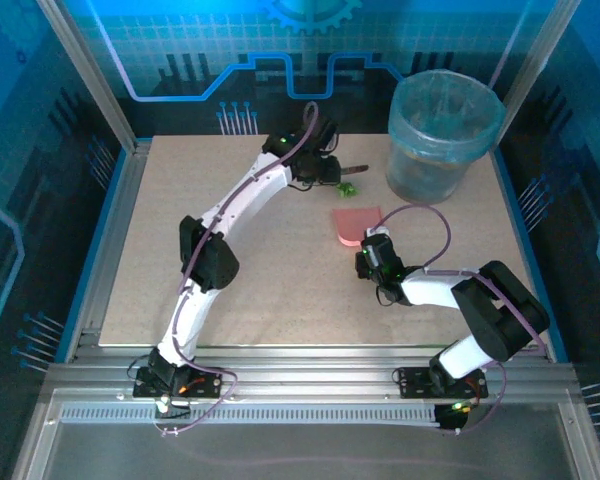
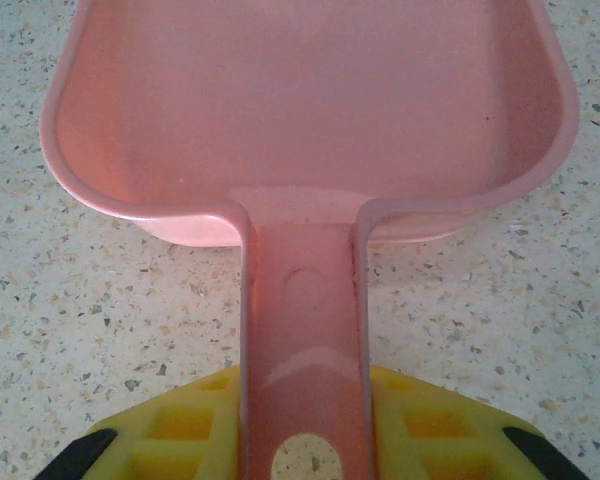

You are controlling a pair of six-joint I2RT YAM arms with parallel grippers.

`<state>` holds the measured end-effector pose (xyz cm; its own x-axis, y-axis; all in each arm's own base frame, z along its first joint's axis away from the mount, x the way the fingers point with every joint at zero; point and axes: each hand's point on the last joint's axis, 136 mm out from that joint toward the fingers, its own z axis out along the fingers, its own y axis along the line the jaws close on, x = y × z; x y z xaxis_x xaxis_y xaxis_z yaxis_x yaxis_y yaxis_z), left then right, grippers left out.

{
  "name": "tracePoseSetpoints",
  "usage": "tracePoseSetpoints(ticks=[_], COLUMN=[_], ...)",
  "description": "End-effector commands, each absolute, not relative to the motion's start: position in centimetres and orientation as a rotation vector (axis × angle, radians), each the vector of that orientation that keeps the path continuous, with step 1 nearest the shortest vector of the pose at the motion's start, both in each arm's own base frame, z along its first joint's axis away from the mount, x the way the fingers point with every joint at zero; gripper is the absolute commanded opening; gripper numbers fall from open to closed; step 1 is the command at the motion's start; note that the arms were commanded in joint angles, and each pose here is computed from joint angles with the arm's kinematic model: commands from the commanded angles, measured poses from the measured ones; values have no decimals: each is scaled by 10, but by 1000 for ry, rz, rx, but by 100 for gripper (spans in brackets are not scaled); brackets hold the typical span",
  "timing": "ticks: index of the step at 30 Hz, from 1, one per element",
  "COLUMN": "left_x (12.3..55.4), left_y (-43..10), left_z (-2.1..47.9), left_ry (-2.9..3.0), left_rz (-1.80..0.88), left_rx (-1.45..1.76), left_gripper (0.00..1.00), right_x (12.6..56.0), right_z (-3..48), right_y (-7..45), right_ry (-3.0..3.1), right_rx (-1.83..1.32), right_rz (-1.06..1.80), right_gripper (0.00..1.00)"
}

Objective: Sweep away the paper scraps from the table

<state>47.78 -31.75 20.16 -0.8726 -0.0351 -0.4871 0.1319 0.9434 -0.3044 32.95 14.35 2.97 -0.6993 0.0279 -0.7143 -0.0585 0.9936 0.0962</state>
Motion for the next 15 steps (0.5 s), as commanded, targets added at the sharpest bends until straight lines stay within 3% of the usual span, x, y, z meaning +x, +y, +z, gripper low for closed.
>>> tracePoseSetpoints(ticks=[1, 15], left_x=[476, 441], left_y=[-324, -350], left_z=[201, 191], left_ry=[2602, 2673], left_rz=[-454, -510], left_rx=[120, 265], left_gripper=[0, 0], right_x=[330, 334], right_z=[24, 22], right_y=[141, 138], right_ry=[2354, 2373], right_rx=[7, 21], right_rz=[152, 147], right_gripper=[0, 0])
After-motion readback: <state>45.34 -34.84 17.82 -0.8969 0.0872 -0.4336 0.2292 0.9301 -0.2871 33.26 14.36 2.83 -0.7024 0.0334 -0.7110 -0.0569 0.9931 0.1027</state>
